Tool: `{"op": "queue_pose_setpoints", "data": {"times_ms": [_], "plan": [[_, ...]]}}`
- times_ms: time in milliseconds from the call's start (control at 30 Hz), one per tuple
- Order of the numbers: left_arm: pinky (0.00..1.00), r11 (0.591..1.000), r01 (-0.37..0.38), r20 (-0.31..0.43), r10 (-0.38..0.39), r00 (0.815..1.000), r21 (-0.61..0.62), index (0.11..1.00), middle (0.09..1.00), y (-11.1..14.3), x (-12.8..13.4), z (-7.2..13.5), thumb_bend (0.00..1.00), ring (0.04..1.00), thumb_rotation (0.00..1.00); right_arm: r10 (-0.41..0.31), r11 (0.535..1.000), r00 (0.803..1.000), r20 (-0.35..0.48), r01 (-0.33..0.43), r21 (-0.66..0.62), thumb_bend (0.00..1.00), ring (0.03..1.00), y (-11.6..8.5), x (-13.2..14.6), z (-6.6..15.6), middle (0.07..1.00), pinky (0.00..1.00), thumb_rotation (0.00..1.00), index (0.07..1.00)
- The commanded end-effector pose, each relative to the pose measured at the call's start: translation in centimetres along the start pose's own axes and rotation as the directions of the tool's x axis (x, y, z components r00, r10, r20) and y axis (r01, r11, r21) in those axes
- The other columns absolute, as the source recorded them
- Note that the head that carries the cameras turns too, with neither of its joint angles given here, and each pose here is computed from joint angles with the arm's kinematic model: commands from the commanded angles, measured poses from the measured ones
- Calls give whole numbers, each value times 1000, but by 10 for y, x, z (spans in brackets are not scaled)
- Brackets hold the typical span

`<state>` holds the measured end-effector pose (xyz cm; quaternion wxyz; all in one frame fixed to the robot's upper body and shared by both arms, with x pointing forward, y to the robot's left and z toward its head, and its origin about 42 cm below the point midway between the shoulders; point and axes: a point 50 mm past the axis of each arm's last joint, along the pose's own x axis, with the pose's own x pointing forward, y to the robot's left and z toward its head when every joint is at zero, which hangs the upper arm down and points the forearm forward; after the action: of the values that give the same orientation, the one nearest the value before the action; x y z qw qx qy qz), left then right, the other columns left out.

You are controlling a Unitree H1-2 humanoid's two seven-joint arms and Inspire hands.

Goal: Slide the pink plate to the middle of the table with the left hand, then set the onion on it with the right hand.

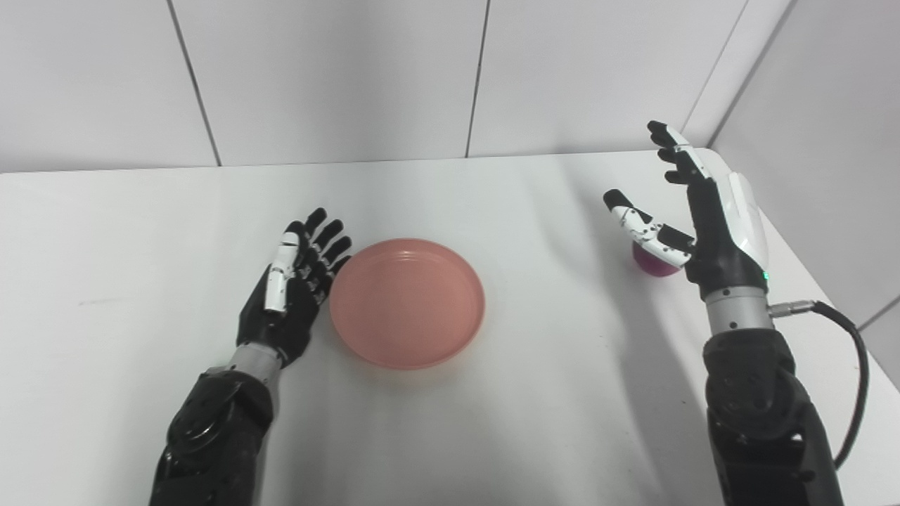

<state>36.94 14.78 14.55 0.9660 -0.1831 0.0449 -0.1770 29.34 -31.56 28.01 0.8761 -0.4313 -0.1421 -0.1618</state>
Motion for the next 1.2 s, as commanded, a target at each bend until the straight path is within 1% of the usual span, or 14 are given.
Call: {"op": "queue_pose_setpoints", "data": {"times_ms": [0, 67, 133, 267, 333, 367, 433, 467, 533, 667, 767, 933, 1167], "plan": [[937, 1000, -7, -12, 7, 1000, -12, 956, 959, 5, -3, -6, 446, 947, 1000, -75, 996, 997, 35, 76, -54, 775, 852, -21, 11, 6, 883, 758, 438, 907], [941, 1000, -8, -14, 8, 1000, -18, 956, 961, 8, -3, -7, 444, 949, 1000, -85, 994, 996, 16, 86, -72, 783, 852, -25, 14, 2, 884, 753, 432, 911], [943, 1000, -8, -15, 8, 1000, -17, 956, 960, 10, -3, -8, 442, 949, 1000, -98, 991, 995, -4, 97, -89, 816, 839, -29, 18, -2, 877, 724, 434, 917], [958, 1000, -1, -6, 1, 1000, -17, 964, 969, 17, -3, -9, 442, 956, 1000, -112, 986, 994, -21, 108, -123, 860, 850, -32, 22, -6, 893, 730, 371, 930], [956, 1000, 2, -2, -2, 1000, -14, 968, 972, 20, -2, -9, 448, 957, 1000, -107, 984, 994, -32, 102, -146, 922, 862, -33, 22, -10, 907, 737, 385, 946], [955, 1000, 4, -4, -4, 1000, -15, 968, 972, 21, -2, -9, 448, 957, 1000, -105, 982, 994, -38, 97, -164, 925, 862, -33, 23, -12, 908, 738, 386, 947], [959, 1000, 7, -6, -8, 1000, -18, 970, 973, 23, -2, -9, 453, 959, 1000, -102, 979, 993, -54, 90, -185, 965, 848, -33, 23, -15, 900, 720, 391, 946], [962, 1000, 9, -6, -9, 1000, -19, 973, 975, 23, -2, -9, 451, 961, 1000, -101, 978, 993, -63, 88, -190, 984, 848, -33, 23, -16, 903, 721, 362, 945], [967, 1000, 13, -3, -13, 1000, -20, 977, 979, 25, -3, -10, 450, 965, 1000, -101, 975, 991, -84, 82, -205, 997, 844, -33, 23, -20, 903, 717, 335, 944], [984, 999, 33, 0, -33, 999, -37, 990, 995, 29, -1, -13, 455, 982, 1000, -96, 967, 988, -117, 65, -245, 1000, 841, -31, 23, -28, 902, 709, 310, 942], [970, 999, 28, -2, -28, 1000, -39, 979, 984, 30, -1, -14, 460, 973, 1000, -90, 968, 984, -151, 51, -245, 1000, 855, -29, 24, -35, 910, 727, 294, 932], [975, 999, 30, 1, -30, 1000, -45, 979, 982, 31, -3, -16, 463, 973, 1000, -68, 971, 977, -202, 18, -240, 993, 877, -23, 23, -50, 923, 762, 284, 928], [953, 999, 23, -7, -23, 1000, -39, 970, 973, 35, -5, -18, 481, 960, 1000, -39, 966, 970, -240, -25, -258, 1000, 882, -14, 22, -65, 931, 759, 343, 937]]}}
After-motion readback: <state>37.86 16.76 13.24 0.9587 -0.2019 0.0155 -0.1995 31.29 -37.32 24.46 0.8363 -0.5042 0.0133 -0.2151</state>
